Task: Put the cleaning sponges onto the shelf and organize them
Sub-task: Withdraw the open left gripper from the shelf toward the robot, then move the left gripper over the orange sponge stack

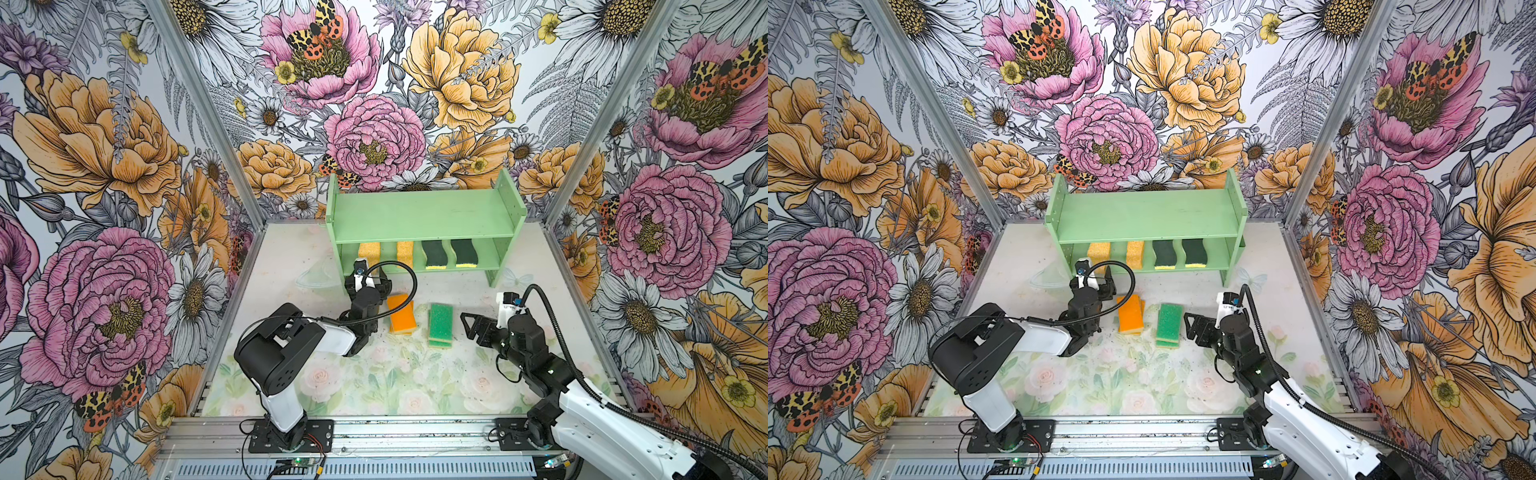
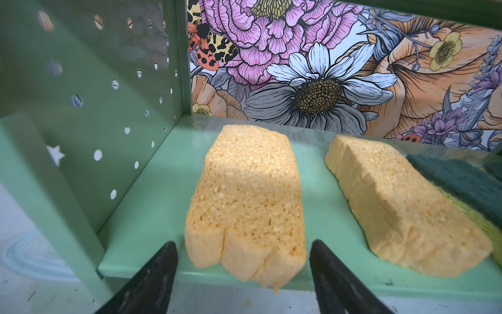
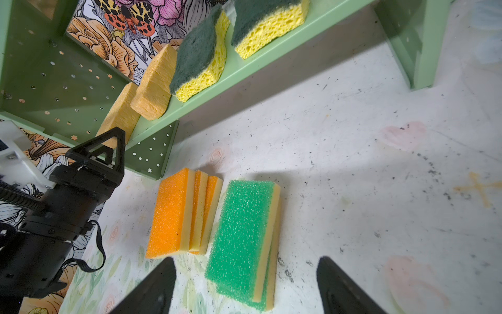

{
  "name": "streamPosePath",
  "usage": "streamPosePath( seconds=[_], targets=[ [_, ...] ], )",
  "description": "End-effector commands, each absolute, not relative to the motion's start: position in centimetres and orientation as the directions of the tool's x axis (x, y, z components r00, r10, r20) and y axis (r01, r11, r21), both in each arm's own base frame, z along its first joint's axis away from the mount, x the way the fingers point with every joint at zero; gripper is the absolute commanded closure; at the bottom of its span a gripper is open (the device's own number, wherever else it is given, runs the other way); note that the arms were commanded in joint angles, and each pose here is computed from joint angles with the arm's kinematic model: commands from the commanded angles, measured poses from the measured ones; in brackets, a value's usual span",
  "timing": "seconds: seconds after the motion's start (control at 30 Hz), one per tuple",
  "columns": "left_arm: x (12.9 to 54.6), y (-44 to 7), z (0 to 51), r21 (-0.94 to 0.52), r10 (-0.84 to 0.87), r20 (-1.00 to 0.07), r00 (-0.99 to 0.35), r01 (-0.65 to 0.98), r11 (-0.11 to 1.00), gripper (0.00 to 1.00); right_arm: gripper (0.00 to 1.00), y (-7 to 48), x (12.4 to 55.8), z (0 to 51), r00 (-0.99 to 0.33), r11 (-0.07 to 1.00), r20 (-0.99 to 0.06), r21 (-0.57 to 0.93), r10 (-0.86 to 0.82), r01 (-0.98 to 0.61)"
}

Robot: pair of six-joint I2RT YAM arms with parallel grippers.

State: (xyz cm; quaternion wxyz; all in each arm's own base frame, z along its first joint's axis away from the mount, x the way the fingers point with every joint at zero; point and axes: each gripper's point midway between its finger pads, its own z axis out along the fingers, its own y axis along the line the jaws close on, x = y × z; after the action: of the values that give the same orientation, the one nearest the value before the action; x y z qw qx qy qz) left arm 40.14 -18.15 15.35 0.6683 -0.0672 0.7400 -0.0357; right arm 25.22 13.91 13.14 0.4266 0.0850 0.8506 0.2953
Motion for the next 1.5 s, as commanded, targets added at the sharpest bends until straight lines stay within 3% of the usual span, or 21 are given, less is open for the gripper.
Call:
streamPosePath(
  seconds=[0.0, 1.17, 1.47],
  targets=[
    [39.5, -17.3, 15.6, -0.126, -0.134, -0.986, -0.098, -0.084, 0.988, 0.21, 0.17, 13.6, 25.3, 13.2, -0.606, 0.809, -0.679, 0.58, 0.414, -0.097],
    [35.6, -15.6, 17.7, -0.142, -0.152, -0.976, -0.158, -0.074, 0.987, 0.03, 0.17, 13.7, 25.3, 13.2, -0.612, 0.806, -0.673, 0.585, 0.415, -0.096],
    [34.1, -12.0, 18.4, -0.151, -0.17, -0.946, -0.277, -0.088, 0.985, 0.01, 0.16, 13.9, 25.4, 13.5, -0.616, 0.8, -0.669, 0.592, 0.417, -0.101]
  ],
)
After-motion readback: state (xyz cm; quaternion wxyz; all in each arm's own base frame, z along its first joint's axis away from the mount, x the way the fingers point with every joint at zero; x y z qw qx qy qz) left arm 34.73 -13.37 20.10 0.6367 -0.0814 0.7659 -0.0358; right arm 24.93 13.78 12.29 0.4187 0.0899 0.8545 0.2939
